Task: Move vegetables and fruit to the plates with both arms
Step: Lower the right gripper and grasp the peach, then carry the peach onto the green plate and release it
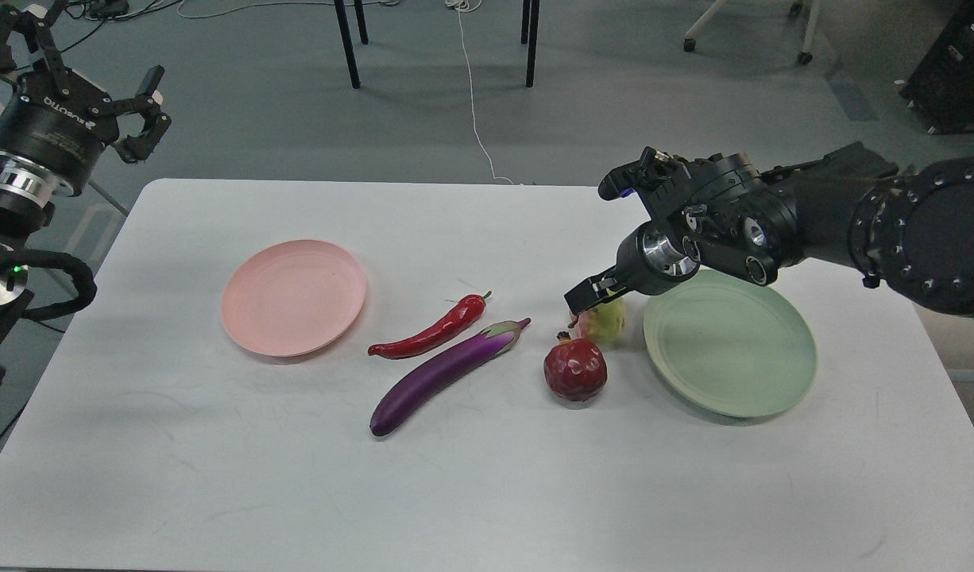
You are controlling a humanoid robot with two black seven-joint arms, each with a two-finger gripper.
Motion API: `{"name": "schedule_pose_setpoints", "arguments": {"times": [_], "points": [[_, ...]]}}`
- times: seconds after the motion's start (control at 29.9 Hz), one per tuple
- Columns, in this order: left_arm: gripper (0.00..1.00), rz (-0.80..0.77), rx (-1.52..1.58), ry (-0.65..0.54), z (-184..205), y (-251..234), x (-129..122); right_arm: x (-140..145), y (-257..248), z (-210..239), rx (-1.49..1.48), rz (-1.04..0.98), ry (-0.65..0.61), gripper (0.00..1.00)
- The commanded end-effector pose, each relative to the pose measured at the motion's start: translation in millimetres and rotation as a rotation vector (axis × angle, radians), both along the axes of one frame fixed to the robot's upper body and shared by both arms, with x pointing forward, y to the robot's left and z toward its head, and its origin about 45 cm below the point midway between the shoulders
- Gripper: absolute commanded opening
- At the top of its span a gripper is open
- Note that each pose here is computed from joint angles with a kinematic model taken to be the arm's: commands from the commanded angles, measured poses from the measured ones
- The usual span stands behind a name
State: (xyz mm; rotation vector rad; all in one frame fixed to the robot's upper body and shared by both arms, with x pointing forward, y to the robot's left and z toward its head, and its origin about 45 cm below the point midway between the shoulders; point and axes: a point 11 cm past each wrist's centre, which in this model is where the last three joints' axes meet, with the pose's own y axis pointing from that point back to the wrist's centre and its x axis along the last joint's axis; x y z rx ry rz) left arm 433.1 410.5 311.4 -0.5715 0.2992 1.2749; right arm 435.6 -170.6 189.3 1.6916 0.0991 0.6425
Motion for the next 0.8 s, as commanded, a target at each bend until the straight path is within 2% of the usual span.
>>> {"name": "schedule_pose_setpoints", "arguments": {"times": [0.0, 0.13, 0.33, 0.5, 0.6, 0.77], "points": [[0.98, 0.000, -0.003, 0.003, -1.7, -0.1, -0.4, -2.1, -0.7, -4.6, 0.004, -0.002, 0.007, 0.95], [0.98, 0.000, -0.003, 0.003, -1.7, -0.1, -0.4, -2.8, -0.3, -5.8, 0.009, -0.001, 0.010, 0.90], [0.98, 0.001, -0.004, 0.006, -3.0, -0.1, -0.5, -0.3, 4.3, 2.5, 0.020, 0.007, 0.002, 0.64], [0.98, 0.000, -0.001, 0.003, -1.7, -0.2, -0.4, 9.1, 13.7, 28.1, 0.025, 0.022, -0.036, 0.62], [0.98, 0.000, -0.003, 0.003, -1.7, -0.1, -0.4, 13.8, 1.5, 46.1, 0.028, 0.001, -0.053, 0.63], [0.98, 0.002, 0.001, 0.003, -1.1, 0.9, -0.6, 6.0, -15.4, 56.0, 0.031, -0.022, -0.026, 0.63]]}}
